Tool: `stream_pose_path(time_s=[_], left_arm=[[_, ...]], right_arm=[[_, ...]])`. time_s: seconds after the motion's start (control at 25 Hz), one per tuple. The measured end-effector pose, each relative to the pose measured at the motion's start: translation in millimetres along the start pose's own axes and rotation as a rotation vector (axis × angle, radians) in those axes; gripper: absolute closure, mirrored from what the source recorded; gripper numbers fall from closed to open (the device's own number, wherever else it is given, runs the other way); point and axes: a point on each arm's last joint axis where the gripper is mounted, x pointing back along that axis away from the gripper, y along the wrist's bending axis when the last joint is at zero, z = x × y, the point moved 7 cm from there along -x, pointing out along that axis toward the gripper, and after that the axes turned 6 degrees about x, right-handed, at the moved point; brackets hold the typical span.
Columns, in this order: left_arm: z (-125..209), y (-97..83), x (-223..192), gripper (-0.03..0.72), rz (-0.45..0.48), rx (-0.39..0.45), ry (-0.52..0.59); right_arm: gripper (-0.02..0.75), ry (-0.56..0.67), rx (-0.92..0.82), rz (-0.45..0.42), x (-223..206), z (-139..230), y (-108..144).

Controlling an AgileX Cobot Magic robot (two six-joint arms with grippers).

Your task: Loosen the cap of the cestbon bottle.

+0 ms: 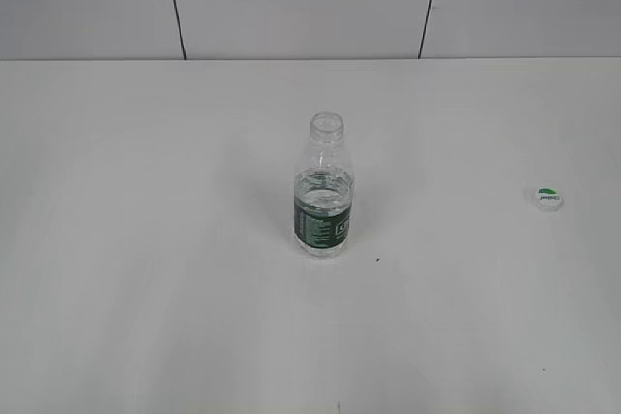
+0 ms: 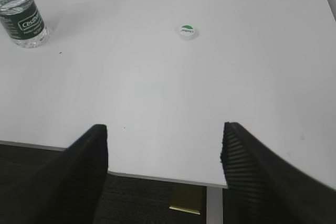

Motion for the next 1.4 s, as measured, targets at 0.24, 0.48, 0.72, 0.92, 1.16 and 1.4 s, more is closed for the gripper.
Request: stream_pose_path(time_s=[0.24, 0.48, 0.72, 0.92, 1.16, 1.4], left_arm=[[4.0, -1.6, -10.1, 0.315, 0.010, -0.007, 0.002], [2.3, -4.3, -16.1, 0.315, 0.026, -0.006, -0.025], [1.9, -5.4, -16.1, 0.316, 0.033, -0.007, -0.028], [2.0, -6.3, -16.1, 0.316, 0.039, -0.006, -0.027], [2.1, -6.9, -16.0, 0.316, 0.042, -0.005, -0.026], [2.0, -5.0, -16.0, 0.316, 0.012, 0.013, -0.030]], right_arm=[[0.220, 0.000, -0.007, 0.000, -2.3, 0.7, -0.1], [0.220, -0.022, -0.009, 0.009, -4.5, -2.0, -1.7], [0.220, -0.035, -0.032, 0.021, -11.1, -1.5, -3.9], [0.220, -0.035, -0.034, 0.022, -11.1, -1.6, -3.9], [0.220, -0.035, -0.034, 0.022, -11.1, -1.6, -3.9], [0.220, -0.034, -0.033, 0.023, -11.1, -1.5, -4.2]])
